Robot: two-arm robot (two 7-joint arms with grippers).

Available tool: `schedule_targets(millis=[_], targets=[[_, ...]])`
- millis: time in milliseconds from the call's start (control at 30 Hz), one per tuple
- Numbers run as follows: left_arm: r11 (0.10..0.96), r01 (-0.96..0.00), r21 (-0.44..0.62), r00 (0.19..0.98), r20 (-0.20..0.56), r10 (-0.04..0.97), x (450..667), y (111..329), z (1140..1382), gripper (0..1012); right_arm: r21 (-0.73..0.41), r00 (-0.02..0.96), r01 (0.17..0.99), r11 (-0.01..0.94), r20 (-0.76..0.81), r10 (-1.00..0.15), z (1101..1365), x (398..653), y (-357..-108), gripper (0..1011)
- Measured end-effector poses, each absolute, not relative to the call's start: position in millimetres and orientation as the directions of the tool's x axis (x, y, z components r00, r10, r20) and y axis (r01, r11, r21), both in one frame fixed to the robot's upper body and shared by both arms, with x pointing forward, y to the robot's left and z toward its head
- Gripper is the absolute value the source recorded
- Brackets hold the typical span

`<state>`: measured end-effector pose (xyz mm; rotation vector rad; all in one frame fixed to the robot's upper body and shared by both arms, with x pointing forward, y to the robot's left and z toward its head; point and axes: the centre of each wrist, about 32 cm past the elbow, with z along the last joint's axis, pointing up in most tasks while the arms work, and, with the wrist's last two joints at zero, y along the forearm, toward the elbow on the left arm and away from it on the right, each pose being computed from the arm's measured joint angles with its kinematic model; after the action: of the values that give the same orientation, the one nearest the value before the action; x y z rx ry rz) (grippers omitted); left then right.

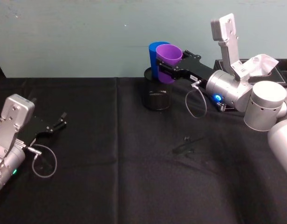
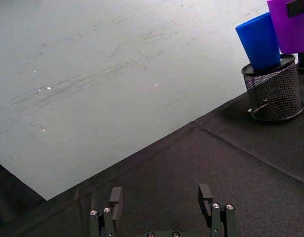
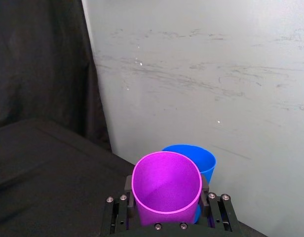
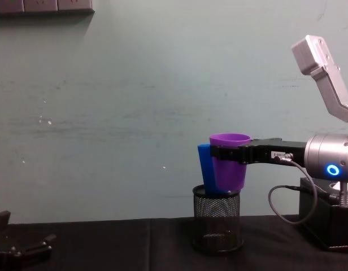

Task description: Pick up one cup with a gripper and tap it against the other cup.

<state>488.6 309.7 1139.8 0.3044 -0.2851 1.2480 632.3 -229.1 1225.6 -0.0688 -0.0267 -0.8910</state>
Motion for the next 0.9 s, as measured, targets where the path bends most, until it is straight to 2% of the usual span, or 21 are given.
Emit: schedule_targets(millis=[900], targets=[[0.287,-0.955,0.070,0.292,0.374,0.880,488.6,309.7,1139.8,1000,-0.049,0.628,0.778,0.627,0.052,-0.776,1225.6,632.3,-229.1,726]])
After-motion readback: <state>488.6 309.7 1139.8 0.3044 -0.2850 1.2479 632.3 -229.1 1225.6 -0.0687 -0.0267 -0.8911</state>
